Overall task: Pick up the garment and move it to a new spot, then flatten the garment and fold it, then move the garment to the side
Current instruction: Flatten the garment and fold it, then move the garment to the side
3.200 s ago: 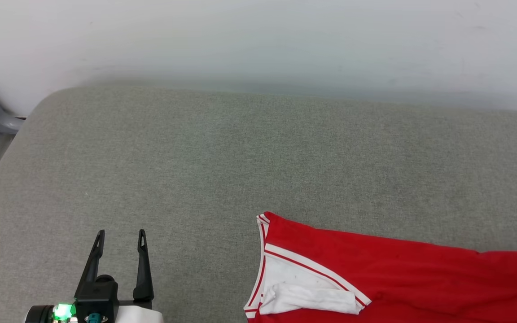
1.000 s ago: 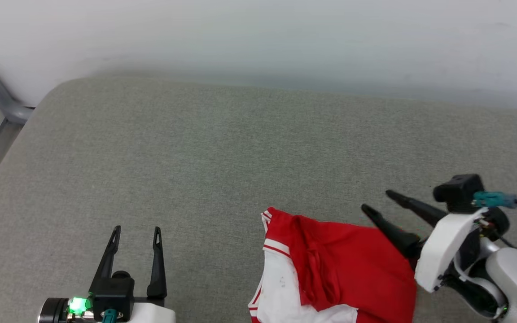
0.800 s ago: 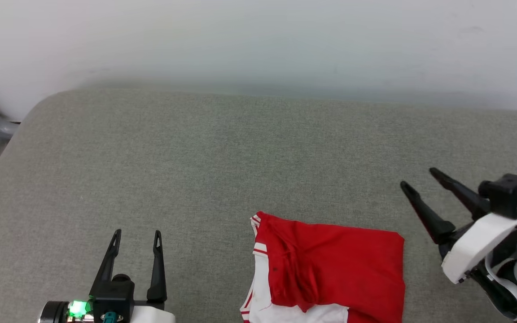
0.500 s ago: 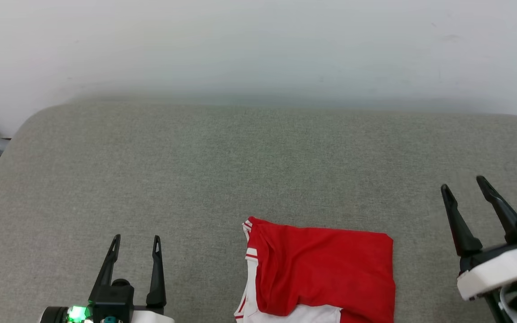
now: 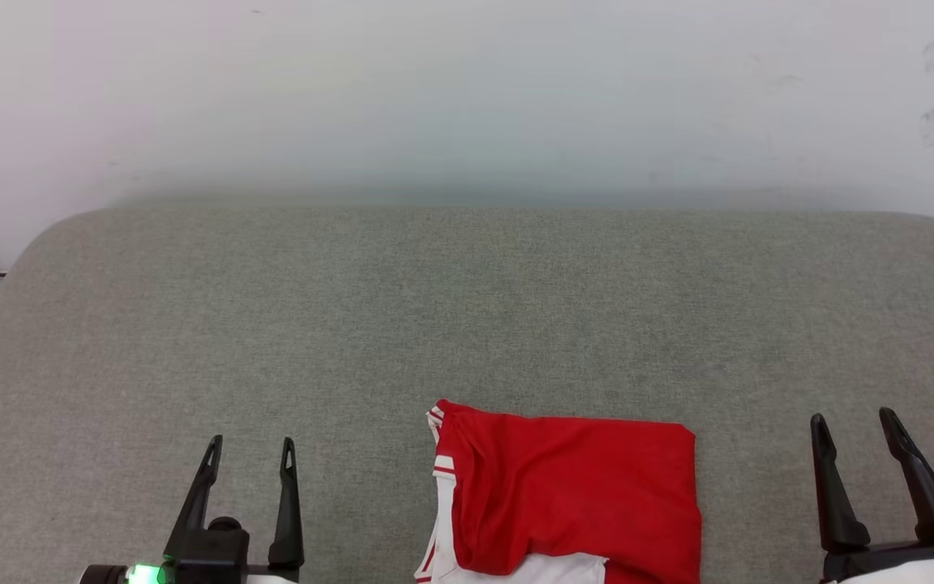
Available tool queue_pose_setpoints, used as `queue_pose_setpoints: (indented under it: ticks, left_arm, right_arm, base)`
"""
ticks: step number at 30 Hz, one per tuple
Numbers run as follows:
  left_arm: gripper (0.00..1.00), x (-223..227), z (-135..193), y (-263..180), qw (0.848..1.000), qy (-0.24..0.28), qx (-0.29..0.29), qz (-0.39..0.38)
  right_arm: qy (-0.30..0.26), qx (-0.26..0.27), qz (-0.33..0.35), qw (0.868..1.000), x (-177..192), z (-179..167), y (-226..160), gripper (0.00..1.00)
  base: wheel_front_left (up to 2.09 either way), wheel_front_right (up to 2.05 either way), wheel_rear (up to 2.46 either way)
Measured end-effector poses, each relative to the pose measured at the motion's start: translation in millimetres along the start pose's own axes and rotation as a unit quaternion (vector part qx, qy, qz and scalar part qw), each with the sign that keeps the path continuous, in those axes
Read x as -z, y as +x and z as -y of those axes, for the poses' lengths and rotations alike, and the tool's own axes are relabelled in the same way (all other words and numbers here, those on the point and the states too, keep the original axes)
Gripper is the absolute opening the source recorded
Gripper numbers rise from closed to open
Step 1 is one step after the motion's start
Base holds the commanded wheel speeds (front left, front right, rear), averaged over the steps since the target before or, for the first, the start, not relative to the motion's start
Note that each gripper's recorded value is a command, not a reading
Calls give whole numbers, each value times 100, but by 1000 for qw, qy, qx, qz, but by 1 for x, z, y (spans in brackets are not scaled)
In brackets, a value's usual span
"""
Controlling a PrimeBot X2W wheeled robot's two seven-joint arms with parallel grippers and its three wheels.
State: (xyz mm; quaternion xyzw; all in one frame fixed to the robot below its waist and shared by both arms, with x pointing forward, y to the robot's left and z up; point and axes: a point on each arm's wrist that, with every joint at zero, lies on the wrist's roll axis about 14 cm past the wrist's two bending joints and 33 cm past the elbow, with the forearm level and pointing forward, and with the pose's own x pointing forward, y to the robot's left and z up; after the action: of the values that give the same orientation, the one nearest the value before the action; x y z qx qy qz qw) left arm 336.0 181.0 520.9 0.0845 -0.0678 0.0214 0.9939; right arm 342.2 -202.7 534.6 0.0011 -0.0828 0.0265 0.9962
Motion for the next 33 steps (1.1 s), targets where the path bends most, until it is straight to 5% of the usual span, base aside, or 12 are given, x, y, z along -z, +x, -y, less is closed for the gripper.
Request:
queue_pose_setpoints:
  ticks: [22, 27, 33]
  left_arm:
    - [100, 2, -2, -2, 1000, 4, -4, -3]
    - [100, 2, -4, -2, 1000, 4, -6, -4]
    - [100, 5, -4, -1, 1000, 5, -7, -7]
  right_arm:
    - [2, -3, 9, 1000, -5, -3, 2, 100]
    - [-20, -42, 28, 999, -32, -6, 36, 100]
    - [-21, -122, -72, 990, -25, -34, 67, 100]
  base:
    - [0, 0, 0]
    - [0, 0, 0]
    - [0, 0, 0]
